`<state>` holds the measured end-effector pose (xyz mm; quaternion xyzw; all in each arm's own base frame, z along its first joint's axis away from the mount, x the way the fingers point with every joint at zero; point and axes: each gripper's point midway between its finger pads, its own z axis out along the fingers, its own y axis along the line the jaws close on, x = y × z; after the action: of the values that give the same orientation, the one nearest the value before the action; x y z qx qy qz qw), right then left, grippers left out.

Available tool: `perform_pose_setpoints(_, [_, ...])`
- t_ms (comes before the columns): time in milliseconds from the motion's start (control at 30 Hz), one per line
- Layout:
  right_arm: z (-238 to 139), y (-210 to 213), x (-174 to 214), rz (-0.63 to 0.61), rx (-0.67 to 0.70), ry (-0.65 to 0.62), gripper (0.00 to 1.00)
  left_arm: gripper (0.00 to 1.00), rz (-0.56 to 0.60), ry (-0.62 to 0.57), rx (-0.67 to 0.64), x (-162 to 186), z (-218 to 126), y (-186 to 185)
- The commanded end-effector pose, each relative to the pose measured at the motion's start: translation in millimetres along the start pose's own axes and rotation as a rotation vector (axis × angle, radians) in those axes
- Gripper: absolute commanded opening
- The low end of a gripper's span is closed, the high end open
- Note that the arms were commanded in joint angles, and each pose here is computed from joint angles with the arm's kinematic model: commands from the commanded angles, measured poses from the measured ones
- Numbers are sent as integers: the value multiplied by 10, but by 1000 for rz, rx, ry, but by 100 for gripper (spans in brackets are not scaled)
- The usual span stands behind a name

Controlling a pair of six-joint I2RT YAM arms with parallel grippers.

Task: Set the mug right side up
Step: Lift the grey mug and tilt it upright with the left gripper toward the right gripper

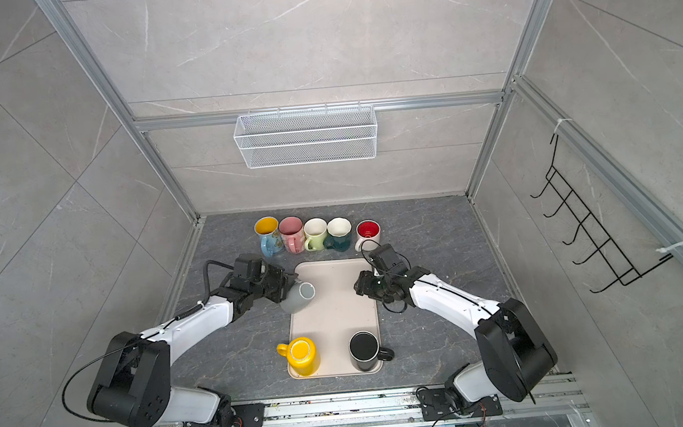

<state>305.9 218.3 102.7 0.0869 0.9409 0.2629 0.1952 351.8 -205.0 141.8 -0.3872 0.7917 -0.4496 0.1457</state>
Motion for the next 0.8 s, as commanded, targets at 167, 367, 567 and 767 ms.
perform_pose_setpoints(167, [-23,75,-46,-38,2,-1,63,0,607,-117,327,261,-692,-1123])
perform_pose_setpoints(367, [-113,188,-121,-83,-15,-15,61,0,978,-146,403,634,-937,-1340])
perform_pose_setpoints(567, [-328,353,-258,-148,-40,-61,59,0,1496,-249,370,1269,-974,-1381])
perform_pose_setpoints(767, [-536,441,-329,-193,-47,-96,51,0,1681,-365,326,1392,-920,-1370])
